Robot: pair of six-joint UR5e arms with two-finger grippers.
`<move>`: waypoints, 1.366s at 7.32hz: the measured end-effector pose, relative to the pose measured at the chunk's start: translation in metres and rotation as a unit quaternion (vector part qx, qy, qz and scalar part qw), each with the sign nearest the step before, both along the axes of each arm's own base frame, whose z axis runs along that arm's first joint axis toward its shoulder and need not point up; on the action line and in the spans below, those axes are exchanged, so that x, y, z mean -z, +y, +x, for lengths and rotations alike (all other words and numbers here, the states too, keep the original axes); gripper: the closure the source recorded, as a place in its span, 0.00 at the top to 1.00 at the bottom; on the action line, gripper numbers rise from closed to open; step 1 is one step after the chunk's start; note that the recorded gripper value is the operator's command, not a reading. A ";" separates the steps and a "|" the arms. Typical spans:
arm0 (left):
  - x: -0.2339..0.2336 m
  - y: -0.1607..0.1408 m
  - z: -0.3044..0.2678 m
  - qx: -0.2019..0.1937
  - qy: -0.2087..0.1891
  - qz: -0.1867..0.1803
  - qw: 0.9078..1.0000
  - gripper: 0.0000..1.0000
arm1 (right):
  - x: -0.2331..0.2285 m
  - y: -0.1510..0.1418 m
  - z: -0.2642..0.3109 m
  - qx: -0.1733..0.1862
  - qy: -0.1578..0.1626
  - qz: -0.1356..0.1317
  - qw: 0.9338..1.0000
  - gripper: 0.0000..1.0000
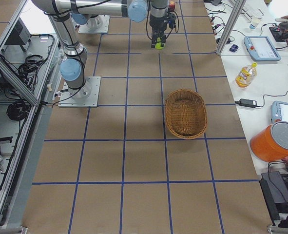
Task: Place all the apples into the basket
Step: 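Carry the green apple to the table center and release it with the left gripper, then grasp the green apple with right gripper while left grasps the dark apple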
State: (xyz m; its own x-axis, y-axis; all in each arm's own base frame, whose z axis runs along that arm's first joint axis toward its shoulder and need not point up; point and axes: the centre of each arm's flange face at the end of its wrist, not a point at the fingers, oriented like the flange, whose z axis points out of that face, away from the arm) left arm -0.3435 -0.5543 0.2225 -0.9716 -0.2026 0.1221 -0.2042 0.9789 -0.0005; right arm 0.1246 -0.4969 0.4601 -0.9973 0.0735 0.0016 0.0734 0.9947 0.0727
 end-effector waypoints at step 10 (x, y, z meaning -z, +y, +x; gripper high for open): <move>-0.128 -0.008 0.188 0.126 -0.037 0.061 0.989 0.98 | 0.091 -0.055 0.092 0.033 -0.004 -0.008 0.999 1.00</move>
State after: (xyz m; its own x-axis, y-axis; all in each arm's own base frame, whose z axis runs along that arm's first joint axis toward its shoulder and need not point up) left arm -0.1557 -0.5626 0.3501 -0.9985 0.0388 0.0384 0.0430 0.9924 0.1150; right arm 0.2171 -0.5521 0.3692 -0.9904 0.1383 -0.0075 0.1376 0.9888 0.0581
